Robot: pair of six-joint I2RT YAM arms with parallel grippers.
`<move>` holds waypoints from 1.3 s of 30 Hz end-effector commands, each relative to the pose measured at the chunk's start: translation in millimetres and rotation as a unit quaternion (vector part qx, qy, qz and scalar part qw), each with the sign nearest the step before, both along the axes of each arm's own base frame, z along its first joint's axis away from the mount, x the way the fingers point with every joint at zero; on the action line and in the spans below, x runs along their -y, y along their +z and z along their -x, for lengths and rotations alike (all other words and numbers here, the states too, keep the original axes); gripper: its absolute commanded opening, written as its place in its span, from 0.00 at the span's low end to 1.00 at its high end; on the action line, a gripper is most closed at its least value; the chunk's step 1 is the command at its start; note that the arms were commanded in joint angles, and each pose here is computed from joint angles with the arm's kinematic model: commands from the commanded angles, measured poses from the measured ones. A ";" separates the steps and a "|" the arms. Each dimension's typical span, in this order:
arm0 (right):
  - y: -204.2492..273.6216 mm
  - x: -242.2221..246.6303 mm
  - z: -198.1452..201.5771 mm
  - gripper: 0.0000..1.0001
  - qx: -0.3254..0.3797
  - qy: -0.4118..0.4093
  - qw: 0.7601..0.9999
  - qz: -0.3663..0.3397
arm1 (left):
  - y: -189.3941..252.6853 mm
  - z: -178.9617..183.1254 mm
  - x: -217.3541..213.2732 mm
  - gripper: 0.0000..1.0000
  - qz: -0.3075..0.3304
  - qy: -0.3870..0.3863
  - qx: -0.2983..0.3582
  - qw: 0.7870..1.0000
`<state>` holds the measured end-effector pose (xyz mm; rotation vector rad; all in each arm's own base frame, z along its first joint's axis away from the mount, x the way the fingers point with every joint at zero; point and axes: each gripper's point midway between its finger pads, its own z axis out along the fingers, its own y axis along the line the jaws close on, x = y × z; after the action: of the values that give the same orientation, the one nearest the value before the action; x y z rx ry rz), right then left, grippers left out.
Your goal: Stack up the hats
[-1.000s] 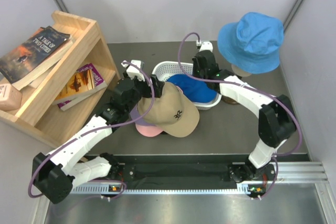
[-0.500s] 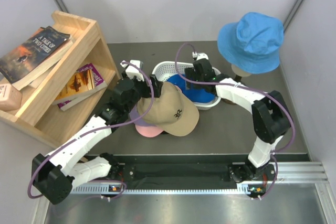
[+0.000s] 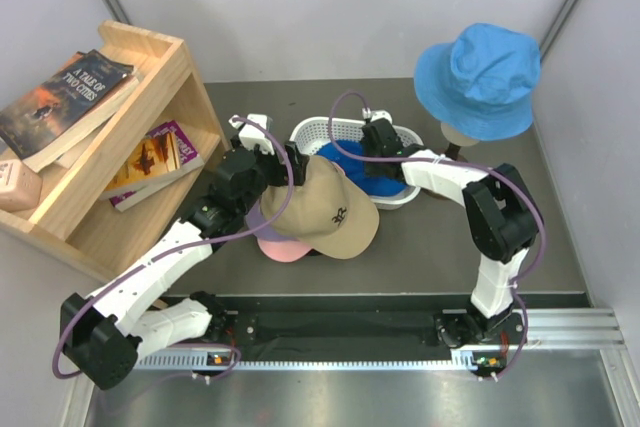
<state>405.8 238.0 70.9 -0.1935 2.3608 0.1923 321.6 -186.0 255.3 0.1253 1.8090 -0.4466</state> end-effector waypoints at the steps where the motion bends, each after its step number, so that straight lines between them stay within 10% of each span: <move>1: -13.5 -0.1 3.9 0.12 -0.021 0.005 1.000 0.013 | -51.3 15.5 -19.3 0.99 -0.094 0.001 -0.071 0.993; 3: -13.2 -0.3 2.6 0.00 -0.019 0.004 1.000 0.014 | -51.6 14.8 -19.5 0.99 -0.096 0.002 -0.072 0.993; 39: 234.7 2.2 -18.5 0.00 0.233 0.003 0.969 -0.086 | -10.4 17.4 -12.7 0.99 -0.086 -0.022 -0.051 0.995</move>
<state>425.2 235.6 229.0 -0.1610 2.0402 0.2520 317.0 -171.5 257.8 0.1451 1.8775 -0.3470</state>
